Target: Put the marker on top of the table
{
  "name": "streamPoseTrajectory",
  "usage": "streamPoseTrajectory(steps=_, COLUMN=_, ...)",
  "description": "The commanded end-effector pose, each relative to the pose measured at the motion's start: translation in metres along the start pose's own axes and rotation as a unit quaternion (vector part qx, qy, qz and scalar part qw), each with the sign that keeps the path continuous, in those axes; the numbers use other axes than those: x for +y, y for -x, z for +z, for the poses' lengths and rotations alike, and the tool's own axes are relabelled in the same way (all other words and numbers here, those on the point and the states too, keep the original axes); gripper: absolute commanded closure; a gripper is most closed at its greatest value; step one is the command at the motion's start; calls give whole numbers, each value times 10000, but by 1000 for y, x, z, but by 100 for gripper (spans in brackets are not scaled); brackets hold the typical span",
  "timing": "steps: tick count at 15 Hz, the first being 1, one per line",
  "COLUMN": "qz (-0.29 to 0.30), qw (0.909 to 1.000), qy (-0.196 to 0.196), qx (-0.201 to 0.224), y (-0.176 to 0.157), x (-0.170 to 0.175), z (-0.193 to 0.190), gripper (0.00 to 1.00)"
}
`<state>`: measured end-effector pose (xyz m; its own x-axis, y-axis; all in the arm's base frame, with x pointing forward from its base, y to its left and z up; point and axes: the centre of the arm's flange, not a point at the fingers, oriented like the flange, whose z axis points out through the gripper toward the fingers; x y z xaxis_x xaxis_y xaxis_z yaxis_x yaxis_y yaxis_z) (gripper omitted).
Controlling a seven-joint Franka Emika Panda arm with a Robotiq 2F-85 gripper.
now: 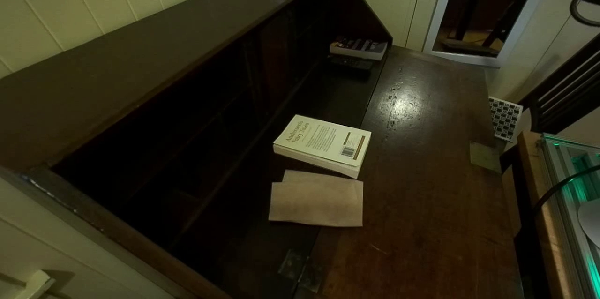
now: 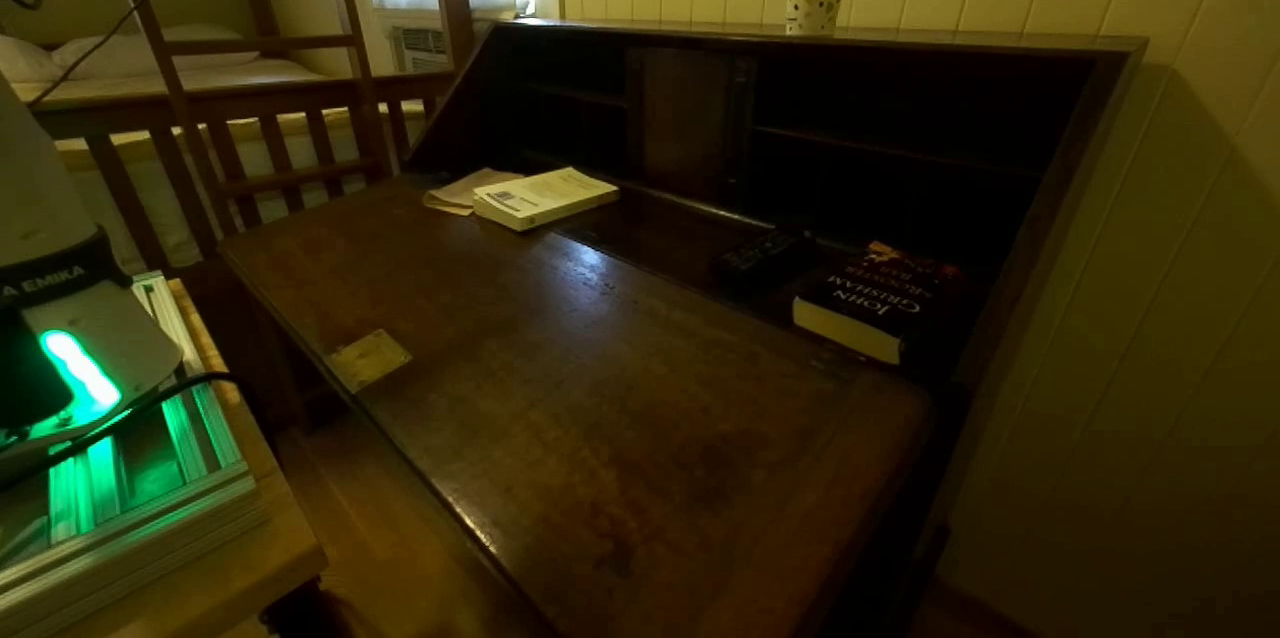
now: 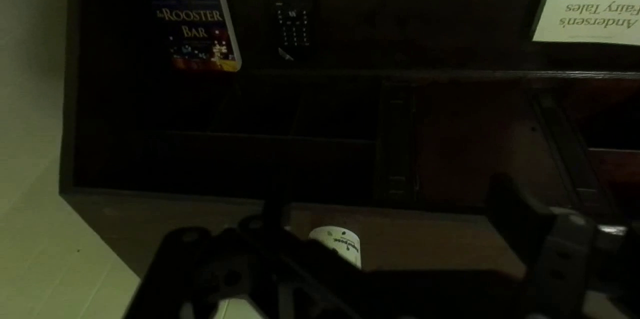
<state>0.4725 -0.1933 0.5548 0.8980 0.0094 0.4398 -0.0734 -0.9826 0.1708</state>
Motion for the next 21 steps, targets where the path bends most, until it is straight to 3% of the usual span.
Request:
streamPoseTrajectory(steps=1, qz=-167, qw=9998, qy=67, qx=132, y=-37, x=11, z=3, gripper=0)
streamPoseTrajectory(steps=10, qz=-118, qw=9998, qy=140, qx=75, y=-35, x=6, z=6, gripper=0)
streamPoseTrajectory(steps=13, qz=260, qw=9983, qy=439, qx=277, y=-46, x=11, z=11, gripper=0)
streamPoseTrajectory(steps=21, qz=545, qw=9922, qy=598, qx=948, y=-88, x=24, z=29, gripper=0)
